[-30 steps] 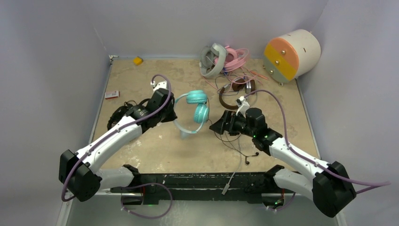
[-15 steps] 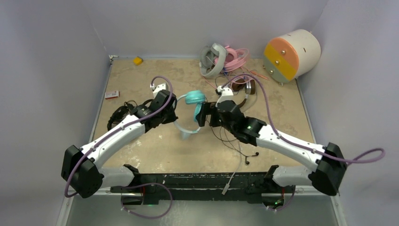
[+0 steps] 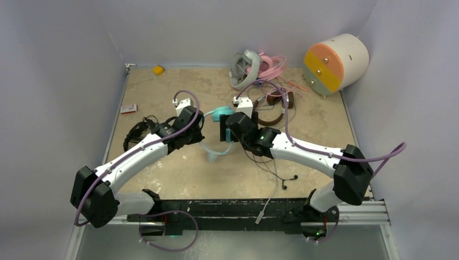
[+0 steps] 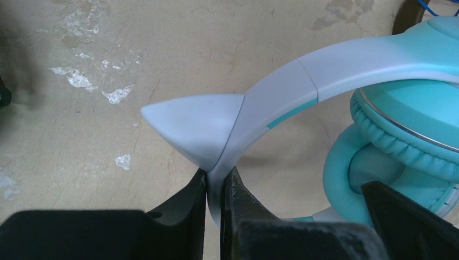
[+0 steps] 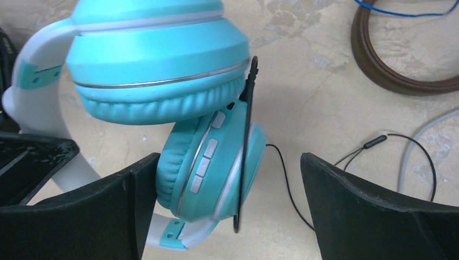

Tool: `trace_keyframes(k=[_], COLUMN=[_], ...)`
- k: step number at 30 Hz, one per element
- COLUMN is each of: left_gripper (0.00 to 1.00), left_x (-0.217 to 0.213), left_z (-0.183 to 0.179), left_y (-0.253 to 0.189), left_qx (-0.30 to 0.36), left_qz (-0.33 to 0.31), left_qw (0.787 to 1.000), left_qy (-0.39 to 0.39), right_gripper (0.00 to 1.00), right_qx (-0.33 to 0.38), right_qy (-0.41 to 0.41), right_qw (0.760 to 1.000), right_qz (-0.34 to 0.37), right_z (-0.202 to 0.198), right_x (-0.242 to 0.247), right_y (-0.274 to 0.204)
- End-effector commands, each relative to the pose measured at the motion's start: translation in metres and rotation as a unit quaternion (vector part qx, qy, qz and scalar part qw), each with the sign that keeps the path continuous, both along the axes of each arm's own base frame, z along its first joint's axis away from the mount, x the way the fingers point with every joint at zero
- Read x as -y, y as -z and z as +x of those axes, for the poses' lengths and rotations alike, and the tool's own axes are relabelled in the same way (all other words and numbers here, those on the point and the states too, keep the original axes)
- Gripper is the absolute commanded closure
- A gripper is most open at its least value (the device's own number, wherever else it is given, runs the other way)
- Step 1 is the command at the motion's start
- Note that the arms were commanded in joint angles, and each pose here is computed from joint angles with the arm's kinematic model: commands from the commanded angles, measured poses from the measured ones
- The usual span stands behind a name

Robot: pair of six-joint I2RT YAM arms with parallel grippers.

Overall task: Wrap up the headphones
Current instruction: Wrap the headphones cable around the headphones.

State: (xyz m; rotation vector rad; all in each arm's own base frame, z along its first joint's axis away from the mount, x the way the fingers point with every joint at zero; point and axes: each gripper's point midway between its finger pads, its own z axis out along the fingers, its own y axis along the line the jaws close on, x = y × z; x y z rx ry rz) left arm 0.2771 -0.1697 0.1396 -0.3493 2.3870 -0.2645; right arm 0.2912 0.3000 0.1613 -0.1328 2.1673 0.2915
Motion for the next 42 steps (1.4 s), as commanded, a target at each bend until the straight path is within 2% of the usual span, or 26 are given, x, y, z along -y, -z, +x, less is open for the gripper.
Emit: trace_keyframes(k=[1,2,5,7,11,14,17,20,23,24,29,32,38,42], left_gripper=[1.00,1.00,1.00,1.00,1.00,1.00,1.00,1.00,1.00,1.00,1.00,0.95,0.82,0.79], left_x=[0.004,0.004,-0.001,-0.006,-0.018,-0.022,-0.007,0.007,0.021,0.025,0.037,0.036,0.039,0.041], left_z=[0.014,0.013,0.014,0.014,0.012,0.011,0.013,0.013,0.013,0.012,0.013,0.014,0.014,0.015], left_y=[-0.025,-0.026,-0.031,-0.033,-0.035,-0.036,-0.035,-0.026,-0.012,-0.006,0.021,0.035,0.049,0.062], left_qx=[0.050,0.052,0.060,0.065,0.069,0.071,0.069,0.050,0.027,0.017,-0.024,-0.037,-0.062,-0.124], left_qz=[-0.043,-0.046,-0.065,-0.072,-0.082,-0.088,-0.094,-0.086,-0.077,-0.073,-0.050,-0.030,0.005,0.056], left_qw=[0.997,0.997,0.994,0.991,0.984,0.981,0.987,0.993,0.996,0.997,0.998,0.998,0.996,0.985], left_qy=[-0.036,-0.040,-0.071,-0.094,-0.145,-0.161,-0.112,-0.070,-0.023,-0.011,0.027,0.034,0.070,0.104], right_gripper=[0.02,0.04,0.23,0.31,0.35,0.37,0.35,0.29,0.04,0.02,0.01,0.01,0.01,0.01], right_qx=[0.002,-0.004,-0.033,-0.051,-0.074,-0.083,-0.087,-0.093,-0.100,-0.101,-0.087,-0.089,-0.106,-0.091], right_qy=[0.073,0.085,0.154,0.185,0.224,0.199,0.159,0.139,0.110,0.098,0.007,-0.053,-0.084,-0.093], right_qw=[0.997,0.996,0.987,0.981,0.971,0.976,0.983,0.985,0.987,0.988,0.995,0.994,0.991,0.991], right_qz=[-0.017,-0.024,-0.023,-0.031,-0.033,-0.009,0.027,0.050,0.058,0.061,0.057,0.044,0.026,0.040], right_z=[0.005,0.003,-0.004,-0.010,-0.020,-0.024,-0.025,-0.026,-0.029,-0.030,-0.035,-0.040,-0.048,-0.049], right_x=[0.023,0.029,0.048,0.059,0.074,0.067,0.056,0.054,0.053,0.052,0.048,0.050,0.062,0.062], right_y=[-0.002,0.002,0.012,0.017,0.024,0.027,0.030,0.029,0.029,0.028,0.023,0.022,0.023,0.013])
